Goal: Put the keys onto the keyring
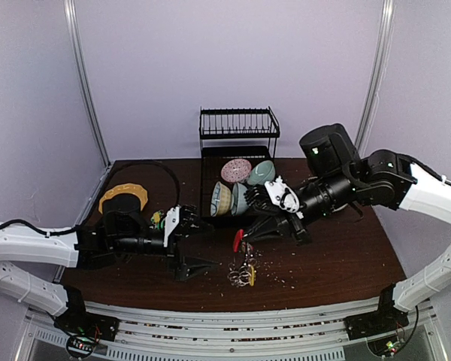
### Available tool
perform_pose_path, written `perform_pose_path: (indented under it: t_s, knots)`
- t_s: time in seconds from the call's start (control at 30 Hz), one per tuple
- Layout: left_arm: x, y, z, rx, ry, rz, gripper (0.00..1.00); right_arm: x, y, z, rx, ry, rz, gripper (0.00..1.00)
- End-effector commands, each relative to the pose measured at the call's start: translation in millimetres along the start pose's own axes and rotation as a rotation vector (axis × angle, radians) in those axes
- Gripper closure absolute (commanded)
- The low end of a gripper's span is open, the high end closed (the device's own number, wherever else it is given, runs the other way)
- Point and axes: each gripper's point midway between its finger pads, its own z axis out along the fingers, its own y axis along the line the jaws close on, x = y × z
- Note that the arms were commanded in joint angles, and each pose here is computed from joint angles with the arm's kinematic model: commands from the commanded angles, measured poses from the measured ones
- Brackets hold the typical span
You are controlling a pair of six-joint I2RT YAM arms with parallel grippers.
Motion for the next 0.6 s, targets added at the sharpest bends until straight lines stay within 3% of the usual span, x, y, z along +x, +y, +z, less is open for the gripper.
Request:
perform_pose_path:
  t_s: [0.0, 0.17, 0.3, 0.37, 0.47, 0.57]
  knots:
    - [-22.1, 6.9, 7.5, -0.010, -0.037, 0.152, 0.02, 1.6, 11.1, 1.9, -0.083, 0.044, -0.002, 1.00]
    - [-28.3, -14.0, 32.6, 0.203, -0.007, 0.202, 0.04, 6.6, 11.5, 6.4, -0.084, 0.077, -0.016, 1.00]
    - [-29.4, -8.9, 50.5, 0.233, 0.029, 0.222, 0.12, 8.3, 11.7, 7.0, -0.081, 0.100, -0.021, 1.00]
    - [-28.7, -4.3, 56.6, 0.225, 0.038, 0.241, 0.22, 7.3, 13.1, 6.9, -0.084, 0.101, -0.023, 1.00]
    - [-25.1, -4.5, 61.2, 0.245, 0.057, 0.261, 0.45, 6.5, 13.8, 5.2, -0.083, 0.100, -0.024, 1.00]
    - [-18.1, -14.2, 57.3, 0.299, 0.066, 0.272, 0.54, 5.5, 14.2, 2.2, -0.076, 0.098, -0.027, 1.00]
